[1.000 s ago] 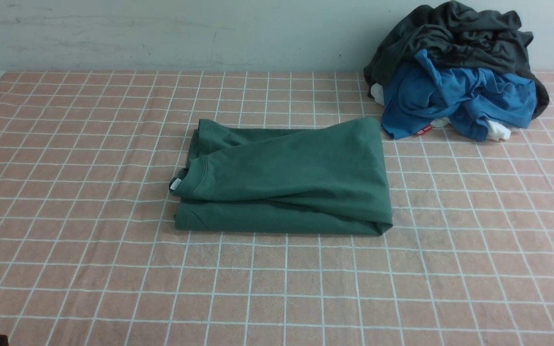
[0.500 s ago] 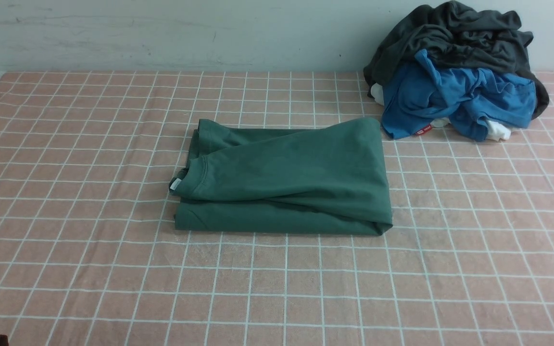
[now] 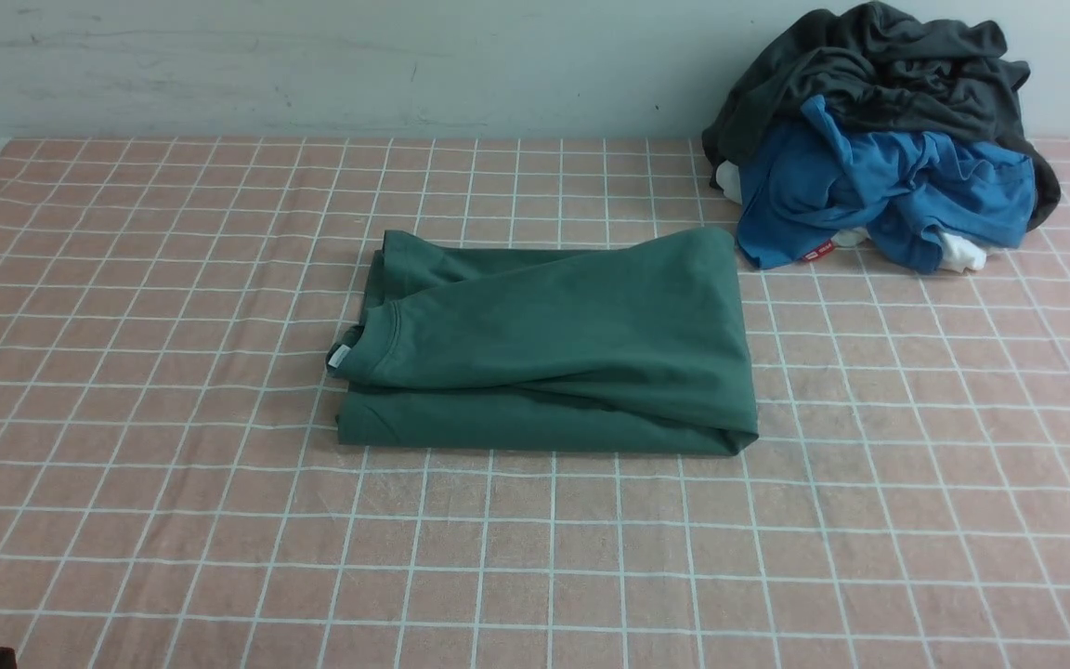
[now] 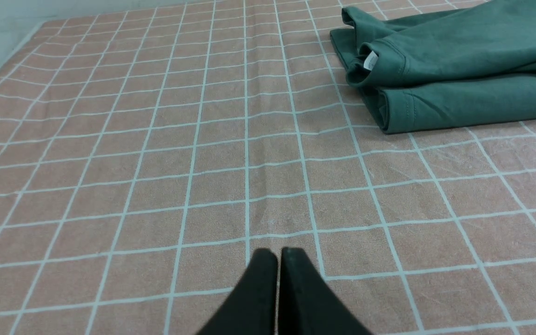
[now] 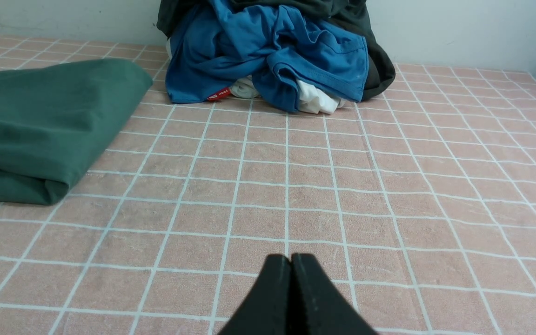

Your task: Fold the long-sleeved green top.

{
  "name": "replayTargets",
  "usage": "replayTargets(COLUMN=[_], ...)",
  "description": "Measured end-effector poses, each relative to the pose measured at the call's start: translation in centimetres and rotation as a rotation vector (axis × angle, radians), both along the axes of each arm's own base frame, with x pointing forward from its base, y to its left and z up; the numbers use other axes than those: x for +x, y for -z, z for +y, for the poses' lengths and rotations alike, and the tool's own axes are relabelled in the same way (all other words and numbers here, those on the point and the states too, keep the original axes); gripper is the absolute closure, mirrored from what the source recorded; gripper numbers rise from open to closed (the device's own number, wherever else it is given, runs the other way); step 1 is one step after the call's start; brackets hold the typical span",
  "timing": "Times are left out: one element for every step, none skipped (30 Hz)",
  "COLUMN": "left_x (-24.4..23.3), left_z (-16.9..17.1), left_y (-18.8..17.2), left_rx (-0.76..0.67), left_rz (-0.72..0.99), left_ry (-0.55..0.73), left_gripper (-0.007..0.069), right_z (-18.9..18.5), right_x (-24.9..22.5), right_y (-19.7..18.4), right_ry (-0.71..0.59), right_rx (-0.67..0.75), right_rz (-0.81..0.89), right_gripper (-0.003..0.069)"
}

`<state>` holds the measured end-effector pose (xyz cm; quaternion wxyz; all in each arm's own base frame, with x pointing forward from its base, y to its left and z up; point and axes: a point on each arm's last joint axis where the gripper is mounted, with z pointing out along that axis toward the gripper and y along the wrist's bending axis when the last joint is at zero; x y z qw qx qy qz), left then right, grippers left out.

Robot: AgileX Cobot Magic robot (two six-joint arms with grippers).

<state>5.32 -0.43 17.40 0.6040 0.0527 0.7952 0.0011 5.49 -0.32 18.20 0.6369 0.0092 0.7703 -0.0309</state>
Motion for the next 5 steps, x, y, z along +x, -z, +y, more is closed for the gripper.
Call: replayTargets(left_x=[0.0, 0.0, 0.0, 0.0, 0.0], left_z=[0.0, 0.0, 0.0, 0.0, 0.0], left_y=[0.0, 0.0, 0.0, 0.0, 0.0], left_rx=[0.0, 0.0, 0.0, 0.0, 0.0], left_rz=[0.0, 0.0, 0.0, 0.0, 0.0], left_ry=[0.0, 0.0, 0.0, 0.0, 0.0], left_gripper=[0.0628, 0.0628, 0.0628, 0.0628, 0.0628], right_z=[0.0, 0.0, 0.0, 0.0, 0.0], right_x=[0.0, 0.0, 0.0, 0.0, 0.0], right_y=[0.0, 0.0, 0.0, 0.0, 0.0], right_ry=[0.0, 0.0, 0.0, 0.0, 0.0], right_rx=[0.0, 0.0, 0.0, 0.0, 0.0], right_rz=[0.0, 0.0, 0.0, 0.0, 0.0], right_gripper=[0.0672, 0.0672, 0.0672, 0.0672, 0.0672])
